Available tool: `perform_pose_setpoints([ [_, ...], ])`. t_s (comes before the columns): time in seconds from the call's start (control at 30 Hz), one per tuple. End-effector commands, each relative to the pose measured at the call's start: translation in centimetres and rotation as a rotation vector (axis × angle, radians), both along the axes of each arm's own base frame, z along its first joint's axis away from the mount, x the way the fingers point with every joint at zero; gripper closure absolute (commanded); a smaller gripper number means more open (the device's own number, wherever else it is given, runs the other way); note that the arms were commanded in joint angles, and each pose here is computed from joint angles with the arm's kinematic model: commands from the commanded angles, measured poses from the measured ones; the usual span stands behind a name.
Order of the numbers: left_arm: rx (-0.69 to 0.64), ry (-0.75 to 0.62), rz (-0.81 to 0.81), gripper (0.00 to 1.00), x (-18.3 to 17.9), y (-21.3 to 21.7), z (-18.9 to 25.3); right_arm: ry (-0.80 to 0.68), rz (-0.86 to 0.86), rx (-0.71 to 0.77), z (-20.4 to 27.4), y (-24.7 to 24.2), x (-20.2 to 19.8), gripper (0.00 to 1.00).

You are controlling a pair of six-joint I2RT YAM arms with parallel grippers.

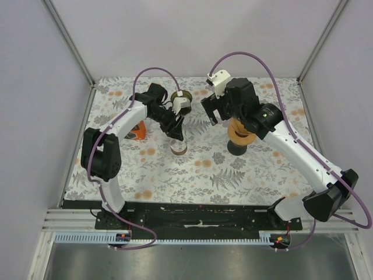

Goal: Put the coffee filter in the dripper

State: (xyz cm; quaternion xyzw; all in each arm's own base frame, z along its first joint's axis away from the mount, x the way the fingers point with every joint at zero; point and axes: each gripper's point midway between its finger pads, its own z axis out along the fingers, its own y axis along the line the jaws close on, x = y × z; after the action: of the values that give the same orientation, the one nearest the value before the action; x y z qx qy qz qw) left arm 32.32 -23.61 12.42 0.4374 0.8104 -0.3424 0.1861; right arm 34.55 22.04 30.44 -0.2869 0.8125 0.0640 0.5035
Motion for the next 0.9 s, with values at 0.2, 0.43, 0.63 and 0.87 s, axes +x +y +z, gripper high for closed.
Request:
perform_pose_setpoints([
  [0.2,-0.184,-0.163,0.303,0.3,10.9,-1.0,11.0,-0.08,0.017,0.039,3.1,0.5,0.9,0.02],
  [0.43,0.087,-0.186,0.973,0.27,21.5,4.7,5.3,-0.077,0.006,0.039,3.0,0.1,0.9,0.02],
  [0.63,0.111,-0.161,1.042,0.23,24.6,4.5,1.4,-0.068,-0.013,0.04,2.8,-0.3,0.7,0.02],
  [0.87,0.126,-0.129,1.021,0.46,25.5,3.8,-2.1,-0.05,-0.034,0.034,2.6,-0.9,0.2,0.02],
])
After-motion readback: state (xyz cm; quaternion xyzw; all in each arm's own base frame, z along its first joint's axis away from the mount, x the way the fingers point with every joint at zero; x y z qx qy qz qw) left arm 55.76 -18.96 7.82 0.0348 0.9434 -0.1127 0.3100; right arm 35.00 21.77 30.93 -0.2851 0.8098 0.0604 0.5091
